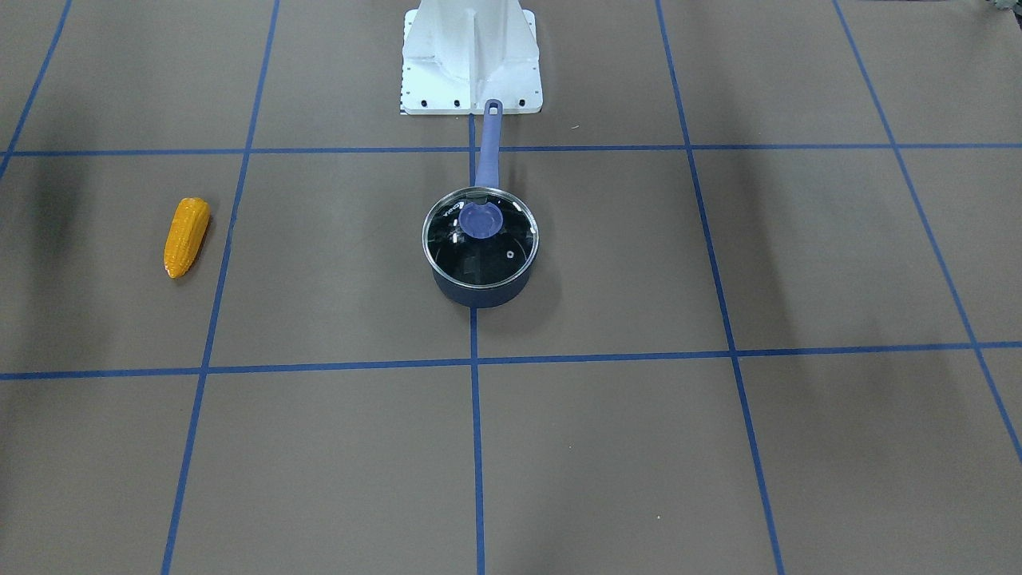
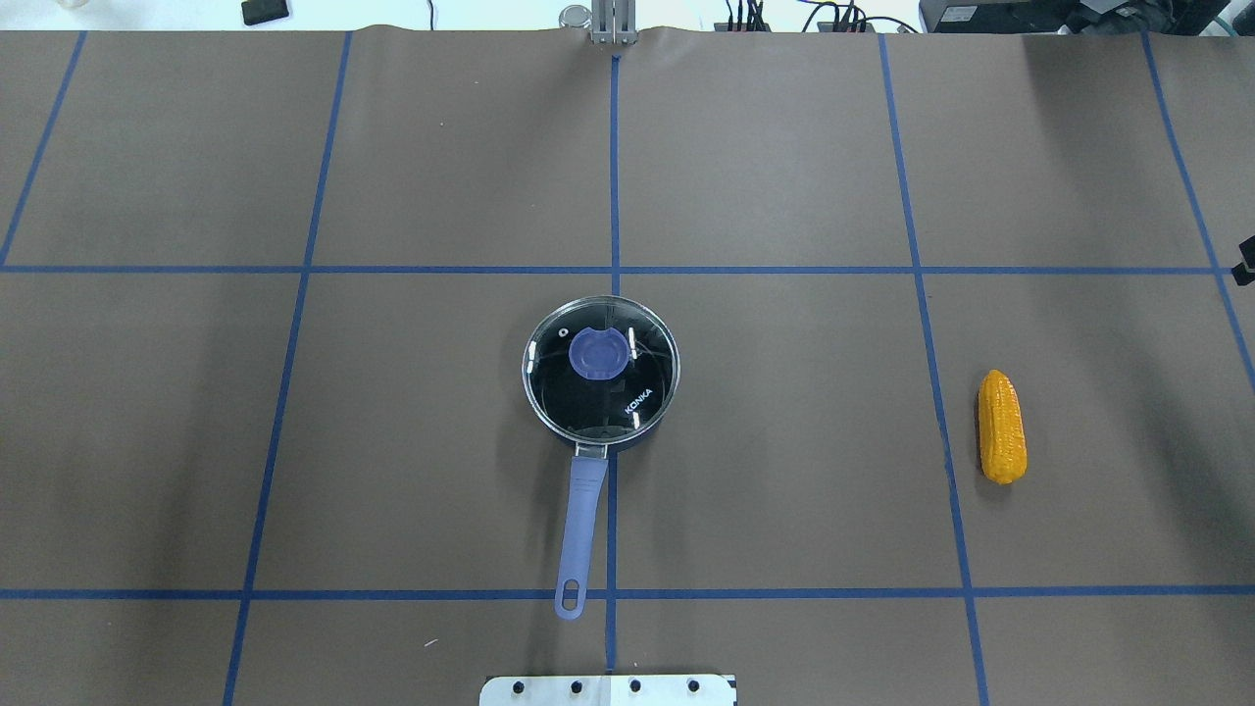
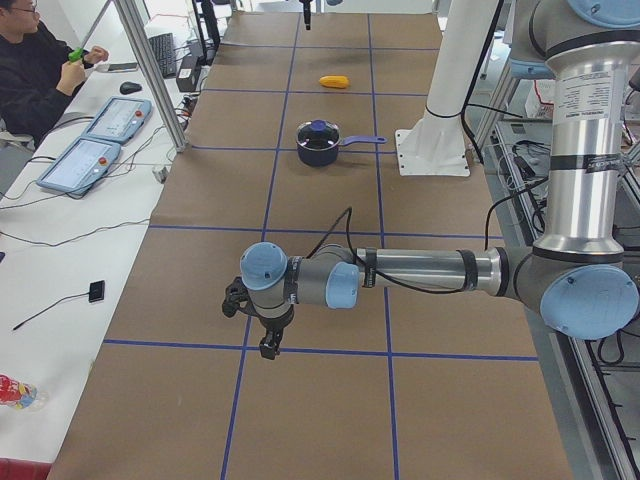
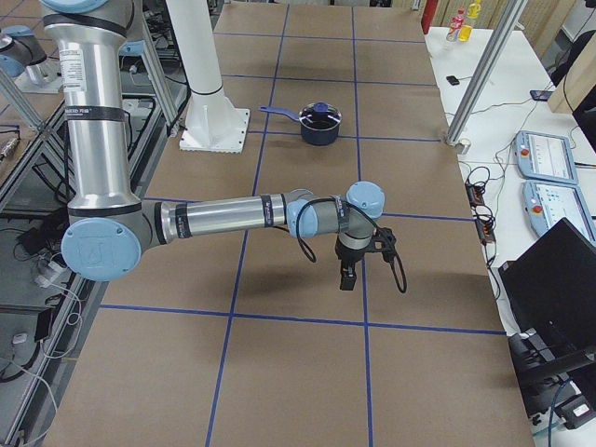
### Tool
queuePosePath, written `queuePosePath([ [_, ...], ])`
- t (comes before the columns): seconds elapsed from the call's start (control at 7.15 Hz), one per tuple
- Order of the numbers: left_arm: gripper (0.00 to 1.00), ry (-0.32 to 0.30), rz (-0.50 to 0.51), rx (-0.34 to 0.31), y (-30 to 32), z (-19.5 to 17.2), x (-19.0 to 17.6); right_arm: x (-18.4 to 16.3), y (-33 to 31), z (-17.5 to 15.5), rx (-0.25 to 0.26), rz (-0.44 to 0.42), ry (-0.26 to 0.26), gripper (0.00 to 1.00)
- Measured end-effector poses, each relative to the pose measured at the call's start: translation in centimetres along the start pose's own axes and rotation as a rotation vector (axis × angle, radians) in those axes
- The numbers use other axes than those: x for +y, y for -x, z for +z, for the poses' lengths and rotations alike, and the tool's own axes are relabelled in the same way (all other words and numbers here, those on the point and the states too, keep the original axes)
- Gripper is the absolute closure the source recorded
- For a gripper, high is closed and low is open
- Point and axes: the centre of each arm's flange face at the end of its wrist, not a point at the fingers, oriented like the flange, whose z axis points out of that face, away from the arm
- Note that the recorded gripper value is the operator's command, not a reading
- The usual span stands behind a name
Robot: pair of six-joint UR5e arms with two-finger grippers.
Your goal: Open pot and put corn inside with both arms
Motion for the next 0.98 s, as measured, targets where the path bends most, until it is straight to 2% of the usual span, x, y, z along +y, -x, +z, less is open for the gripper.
queuePosePath([
  [0.28, 0.01, -0.002, 0.001, 0.0, -0.1, -0.1, -0.3, 0.2, -0.2, -0.4, -0.001, -0.016, -0.014, 0.0],
  [0.56, 0.01, -0.019, -0.012, -0.002, -1.0, -1.0, -2.0, -0.3, 0.1, -1.0, 0.006, -0.052, -0.06, 0.0],
  [0.7, 0.0, -0.046, -0.043, -0.004, -2.3, -2.4, -4.3, -0.5, 0.3, -1.2, 0.012, -0.066, -0.083, 0.0],
  [0.98, 0.0, -0.079, -0.1, 0.036, -8.2, -4.6, -10.1, -1.2, 1.5, -2.5, 0.007, -0.093, -0.123, 0.0],
])
